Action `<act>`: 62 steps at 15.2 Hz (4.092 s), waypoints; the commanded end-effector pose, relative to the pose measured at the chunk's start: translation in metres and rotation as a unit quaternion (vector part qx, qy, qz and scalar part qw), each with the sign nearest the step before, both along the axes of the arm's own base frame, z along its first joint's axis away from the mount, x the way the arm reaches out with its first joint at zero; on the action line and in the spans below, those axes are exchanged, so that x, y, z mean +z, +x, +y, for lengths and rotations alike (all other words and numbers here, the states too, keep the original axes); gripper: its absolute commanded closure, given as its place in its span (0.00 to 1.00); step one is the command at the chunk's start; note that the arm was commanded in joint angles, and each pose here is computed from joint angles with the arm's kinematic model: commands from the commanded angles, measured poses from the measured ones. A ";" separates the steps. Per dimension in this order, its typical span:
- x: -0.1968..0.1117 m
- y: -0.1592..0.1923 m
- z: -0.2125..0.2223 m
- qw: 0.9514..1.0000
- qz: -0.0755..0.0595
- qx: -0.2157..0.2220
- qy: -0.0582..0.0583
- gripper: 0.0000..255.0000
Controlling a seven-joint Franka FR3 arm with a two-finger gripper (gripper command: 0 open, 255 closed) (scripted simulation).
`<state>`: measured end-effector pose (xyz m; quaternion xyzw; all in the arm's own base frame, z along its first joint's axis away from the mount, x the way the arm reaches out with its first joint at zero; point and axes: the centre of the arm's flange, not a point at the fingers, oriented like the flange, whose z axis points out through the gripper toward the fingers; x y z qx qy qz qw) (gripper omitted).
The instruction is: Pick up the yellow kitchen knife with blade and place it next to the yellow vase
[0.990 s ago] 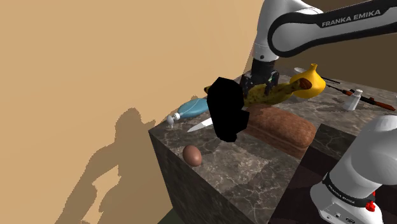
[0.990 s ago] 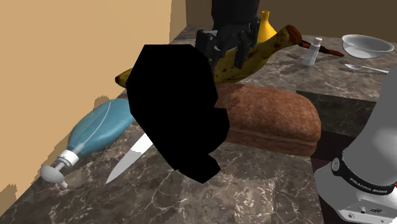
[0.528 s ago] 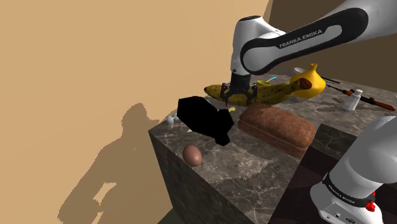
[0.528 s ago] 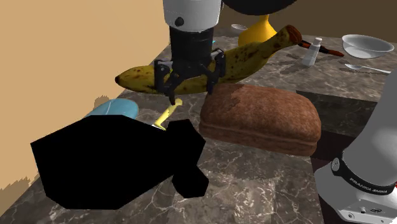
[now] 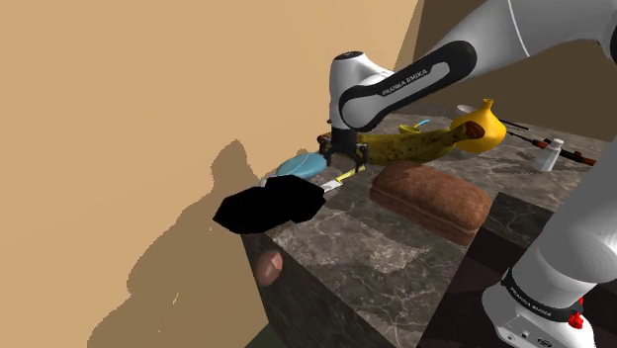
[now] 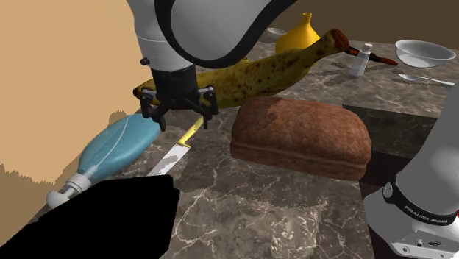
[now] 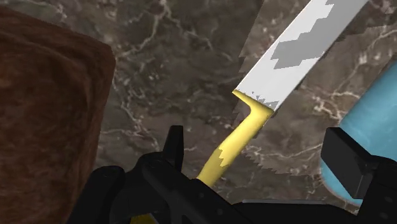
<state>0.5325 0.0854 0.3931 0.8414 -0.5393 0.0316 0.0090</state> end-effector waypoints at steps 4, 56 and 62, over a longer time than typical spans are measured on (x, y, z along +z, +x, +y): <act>-0.029 0.020 -0.001 0.999 -0.002 -0.035 0.000 0.00; 0.106 0.021 -0.002 0.999 -0.002 -0.035 0.000 1.00; 0.137 0.021 -0.002 0.999 -0.002 -0.035 0.000 1.00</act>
